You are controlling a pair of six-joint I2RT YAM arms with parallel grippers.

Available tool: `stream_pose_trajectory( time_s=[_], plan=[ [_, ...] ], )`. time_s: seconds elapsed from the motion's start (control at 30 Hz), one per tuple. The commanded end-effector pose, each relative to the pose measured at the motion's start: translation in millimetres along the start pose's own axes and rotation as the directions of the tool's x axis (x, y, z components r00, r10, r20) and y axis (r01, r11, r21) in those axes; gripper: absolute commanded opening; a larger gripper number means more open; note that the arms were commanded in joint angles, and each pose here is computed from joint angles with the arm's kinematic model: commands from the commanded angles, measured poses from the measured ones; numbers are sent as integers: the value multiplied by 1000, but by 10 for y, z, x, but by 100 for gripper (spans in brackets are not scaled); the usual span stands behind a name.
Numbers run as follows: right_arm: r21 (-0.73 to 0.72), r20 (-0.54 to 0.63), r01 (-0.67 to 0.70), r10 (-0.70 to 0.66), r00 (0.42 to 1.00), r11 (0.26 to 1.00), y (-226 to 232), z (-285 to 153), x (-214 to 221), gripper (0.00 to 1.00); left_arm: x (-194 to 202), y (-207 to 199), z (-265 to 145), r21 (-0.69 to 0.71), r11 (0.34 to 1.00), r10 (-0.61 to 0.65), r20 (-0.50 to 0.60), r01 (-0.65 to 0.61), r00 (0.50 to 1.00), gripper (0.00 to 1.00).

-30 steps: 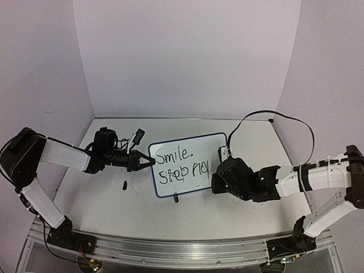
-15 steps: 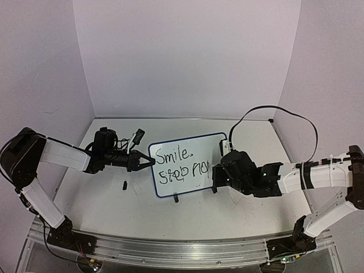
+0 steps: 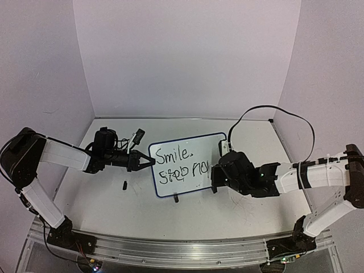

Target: Write a sentence on the whiteboard

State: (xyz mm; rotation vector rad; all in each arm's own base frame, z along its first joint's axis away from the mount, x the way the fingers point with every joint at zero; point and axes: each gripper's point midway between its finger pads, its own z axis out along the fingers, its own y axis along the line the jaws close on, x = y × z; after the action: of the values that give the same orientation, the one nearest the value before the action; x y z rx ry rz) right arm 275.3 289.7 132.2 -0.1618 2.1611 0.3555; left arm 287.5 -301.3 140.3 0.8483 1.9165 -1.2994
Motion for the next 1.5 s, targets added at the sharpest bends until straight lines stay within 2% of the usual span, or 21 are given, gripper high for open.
stream_pose_trajectory(
  time_s=[0.0,0.33,0.77,1.0,1.2,1.47],
  plan=[
    [71,51,-50,46,998,996,-123,-30,-150,0,139,280,28,-125,992,-7,-40,2,999,0],
    [87,-16,-33,34,999,996,-219,-35,62,0,137,276,21,-128,992,-6,-39,1,999,0],
    [17,-69,-20,22,997,1000,-41,24,206,0,139,278,19,-130,991,-8,-39,3,999,0],
    [-8,-23,-37,37,999,999,25,-1,61,0,124,270,18,-128,992,-6,-37,1,999,0],
    [-13,22,-70,71,997,997,-111,-195,-20,0,132,266,15,-129,992,-7,-39,2,999,0],
    [-1,5,-55,55,998,999,-210,-219,70,0,124,257,8,-127,992,-5,-36,0,999,0]
  ],
)
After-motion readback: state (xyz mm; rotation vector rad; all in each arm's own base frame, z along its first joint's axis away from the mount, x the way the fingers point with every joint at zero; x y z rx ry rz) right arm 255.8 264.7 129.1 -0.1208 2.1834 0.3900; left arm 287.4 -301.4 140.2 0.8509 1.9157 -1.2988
